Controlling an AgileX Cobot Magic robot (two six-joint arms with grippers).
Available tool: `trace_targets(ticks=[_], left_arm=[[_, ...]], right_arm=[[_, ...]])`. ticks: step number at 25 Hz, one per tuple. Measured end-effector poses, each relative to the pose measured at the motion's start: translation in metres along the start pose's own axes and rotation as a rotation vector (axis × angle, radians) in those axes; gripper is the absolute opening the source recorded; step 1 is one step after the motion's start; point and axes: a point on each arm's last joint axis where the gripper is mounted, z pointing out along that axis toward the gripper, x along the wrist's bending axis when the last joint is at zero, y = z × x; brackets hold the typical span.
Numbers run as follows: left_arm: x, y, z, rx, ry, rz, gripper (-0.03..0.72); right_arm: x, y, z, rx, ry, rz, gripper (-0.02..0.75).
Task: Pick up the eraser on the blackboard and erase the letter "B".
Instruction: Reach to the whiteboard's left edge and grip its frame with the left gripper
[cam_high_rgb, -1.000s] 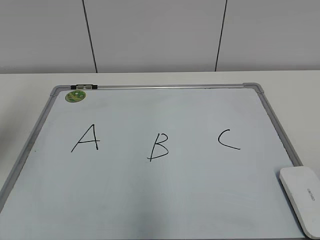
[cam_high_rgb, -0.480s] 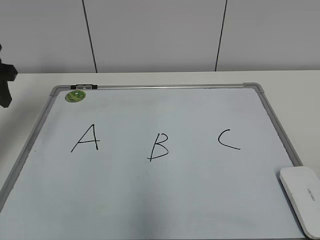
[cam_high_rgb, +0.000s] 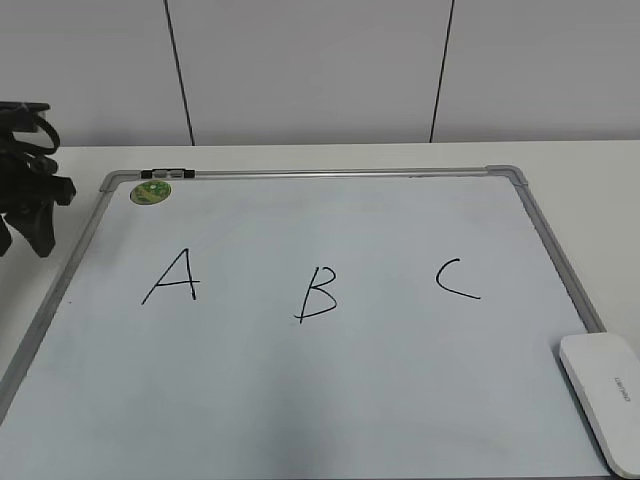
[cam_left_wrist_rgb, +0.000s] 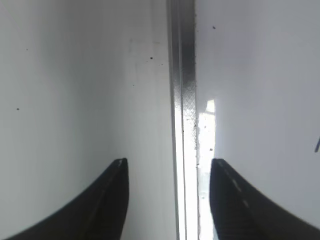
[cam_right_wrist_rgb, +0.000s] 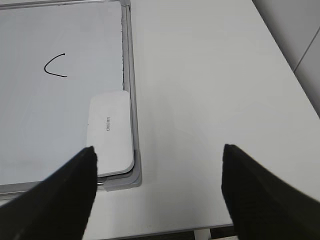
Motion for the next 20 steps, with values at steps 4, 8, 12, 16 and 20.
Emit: trace_targets(ticks=[4,8,12,16,20], left_arm=[[-0.001,0.002,0.022,0.051,0.001,0.000,0.378],[-0.001,0.002,0.036,0.082,0.004,0.002,0.376],[-0.001,0.003,0.045,0.092,0.004,0.002,0.375],[-0.002,0.007,0.046,0.055,0.002,0.002,0.374],[-0.002,0.008,0.048,0.038,0.000,0.002,0.374]], right_arm=[[0.000,0.000,0.000,0.000,0.000,0.000,0.573],[0.000,0.000,0.000,0.000,0.000,0.000,0.573],[0.000,0.000,0.000,0.000,0.000,0.000,0.573],[0.000,0.000,0.000,0.000,0.000,0.000,0.573],[0.000,0.000,0.000,0.000,0.000,0.000,0.573]])
